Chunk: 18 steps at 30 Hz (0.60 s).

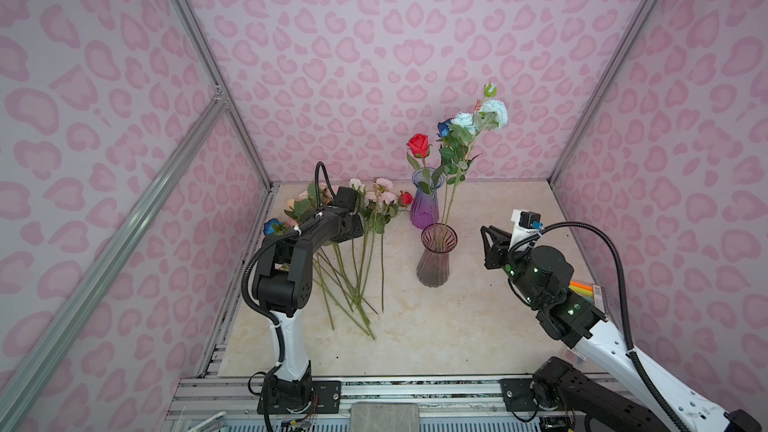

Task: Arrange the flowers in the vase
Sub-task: 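Open and withdraw the right gripper while the left gripper lowers onto a stem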

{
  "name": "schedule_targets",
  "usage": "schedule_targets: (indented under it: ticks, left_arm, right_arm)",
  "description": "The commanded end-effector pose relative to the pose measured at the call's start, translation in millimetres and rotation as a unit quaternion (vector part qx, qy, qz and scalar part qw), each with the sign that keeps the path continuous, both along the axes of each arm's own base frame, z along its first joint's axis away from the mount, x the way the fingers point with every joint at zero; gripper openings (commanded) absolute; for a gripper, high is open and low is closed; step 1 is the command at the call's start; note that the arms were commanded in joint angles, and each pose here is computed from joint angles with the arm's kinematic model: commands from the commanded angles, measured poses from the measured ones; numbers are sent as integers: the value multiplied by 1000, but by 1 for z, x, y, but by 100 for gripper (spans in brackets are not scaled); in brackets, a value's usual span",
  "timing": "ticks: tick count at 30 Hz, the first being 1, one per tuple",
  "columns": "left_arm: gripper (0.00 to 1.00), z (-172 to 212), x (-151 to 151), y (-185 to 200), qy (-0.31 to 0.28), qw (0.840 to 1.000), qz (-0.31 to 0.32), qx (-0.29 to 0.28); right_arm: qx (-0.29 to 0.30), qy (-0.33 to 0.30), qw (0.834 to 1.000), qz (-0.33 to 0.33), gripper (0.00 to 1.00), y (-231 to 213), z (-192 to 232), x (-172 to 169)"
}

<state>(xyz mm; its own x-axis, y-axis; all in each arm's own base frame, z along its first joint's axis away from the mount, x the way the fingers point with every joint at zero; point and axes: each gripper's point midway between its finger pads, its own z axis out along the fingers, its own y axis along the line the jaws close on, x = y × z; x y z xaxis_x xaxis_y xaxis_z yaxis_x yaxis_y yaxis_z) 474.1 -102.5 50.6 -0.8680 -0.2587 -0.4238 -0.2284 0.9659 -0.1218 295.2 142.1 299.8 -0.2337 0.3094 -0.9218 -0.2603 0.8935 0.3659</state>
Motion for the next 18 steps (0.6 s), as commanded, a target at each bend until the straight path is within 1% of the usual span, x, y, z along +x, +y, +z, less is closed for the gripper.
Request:
schedule_targets:
  ticks: [1, 5, 6, 8, 9, 12, 14, 15, 18]
  left_arm:
    - [46, -16, -6, -3, 39, 999, -18, 3]
    - [37, -33, -6, -2, 57, 998, -22, 12]
    - [32, -35, -7, -2, 59, 998, -24, 14]
    - [27, -34, -5, -1, 57, 998, -27, 18]
    - [22, -31, -3, 0, 54, 998, -28, 20]
    - [13, -11, 3, -2, 30, 999, -36, 21]
    - [5, 11, 9, -2, 5, 999, -40, 23]
    - [3, 20, 11, -1, -7, 999, -40, 27]
    - [3, 58, 19, 2, -53, 997, -41, 35]
  right_arm:
    - [8, 7, 1000, -1, 24, -4, -7, -2]
    - [11, 11, 1000, -5, 24, -9, -10, -3]
    - [12, 10, 1000, -6, 24, -10, -10, -4]
    - [13, 10, 1000, -9, 24, -12, -10, -4]
    - [14, 9, 1000, -9, 24, -13, -10, -4]
    - [15, 9, 1000, -10, 24, -14, -9, -4]
    - [16, 8, 1000, -11, 24, -14, -8, -3]
    - [16, 8, 1000, -11, 24, -14, -7, -3]
    - [18, 7, 1000, -8, 24, -13, -5, -2]
